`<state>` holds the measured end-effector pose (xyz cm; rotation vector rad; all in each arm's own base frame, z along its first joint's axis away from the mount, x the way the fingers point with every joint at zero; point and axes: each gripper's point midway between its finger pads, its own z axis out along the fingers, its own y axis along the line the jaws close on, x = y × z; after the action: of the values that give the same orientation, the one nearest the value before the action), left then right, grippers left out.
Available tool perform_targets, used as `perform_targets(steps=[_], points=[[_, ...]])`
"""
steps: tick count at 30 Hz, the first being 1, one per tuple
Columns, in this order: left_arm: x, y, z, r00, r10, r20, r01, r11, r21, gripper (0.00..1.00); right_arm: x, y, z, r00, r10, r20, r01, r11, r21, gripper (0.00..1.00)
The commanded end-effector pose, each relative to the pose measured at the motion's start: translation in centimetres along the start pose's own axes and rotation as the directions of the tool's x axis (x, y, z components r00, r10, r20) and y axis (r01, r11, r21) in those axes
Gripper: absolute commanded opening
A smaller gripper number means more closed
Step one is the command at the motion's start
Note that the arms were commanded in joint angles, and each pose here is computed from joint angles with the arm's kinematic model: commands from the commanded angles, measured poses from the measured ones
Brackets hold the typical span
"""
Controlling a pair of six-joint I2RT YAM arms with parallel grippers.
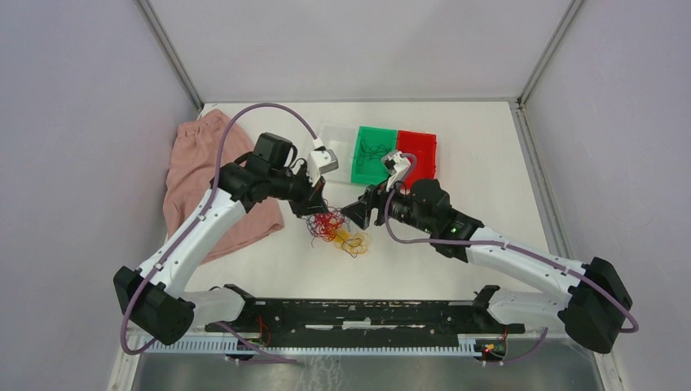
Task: Untangle the cables
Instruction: Untie the cable.
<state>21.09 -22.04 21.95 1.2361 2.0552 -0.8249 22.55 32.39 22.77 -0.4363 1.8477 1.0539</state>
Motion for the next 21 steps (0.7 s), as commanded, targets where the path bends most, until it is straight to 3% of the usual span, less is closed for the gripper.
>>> perform_targets(steps=[1,13,17,20,21], points=[[-3.1,-1.8,-1.4,0.995,0.015,0.102,-0.020,0.999,0.046,0.06,-2.1,3.7,0.1,0.999,0.000,0.053,0.010,0.985,-0.172,0.76],[-3.9,-3.2,-2.8,0.990,0.057,0.131,-0.067,0.995,0.079,0.06,-1.7,6.7,1.6,0.999,0.011,-0.035,-0.022,0.946,-0.325,0.56],[-3.8,-3.4,-2.8,0.990,0.050,0.131,-0.062,0.994,0.089,0.06,-2.1,7.2,1.5,0.999,0.019,-0.030,-0.028,0.938,-0.345,0.33],[-3.3,-2.9,-2.8,0.991,0.063,0.115,-0.070,0.996,0.057,0.07,-2.2,6.4,1.2,0.999,0.016,-0.033,-0.025,0.953,-0.301,0.01],[-3.1,-2.6,-2.8,0.991,0.071,0.110,-0.075,0.996,0.037,0.08,-2.4,5.9,1.0,1.000,0.014,-0.028,-0.021,0.961,-0.276,0.00]])
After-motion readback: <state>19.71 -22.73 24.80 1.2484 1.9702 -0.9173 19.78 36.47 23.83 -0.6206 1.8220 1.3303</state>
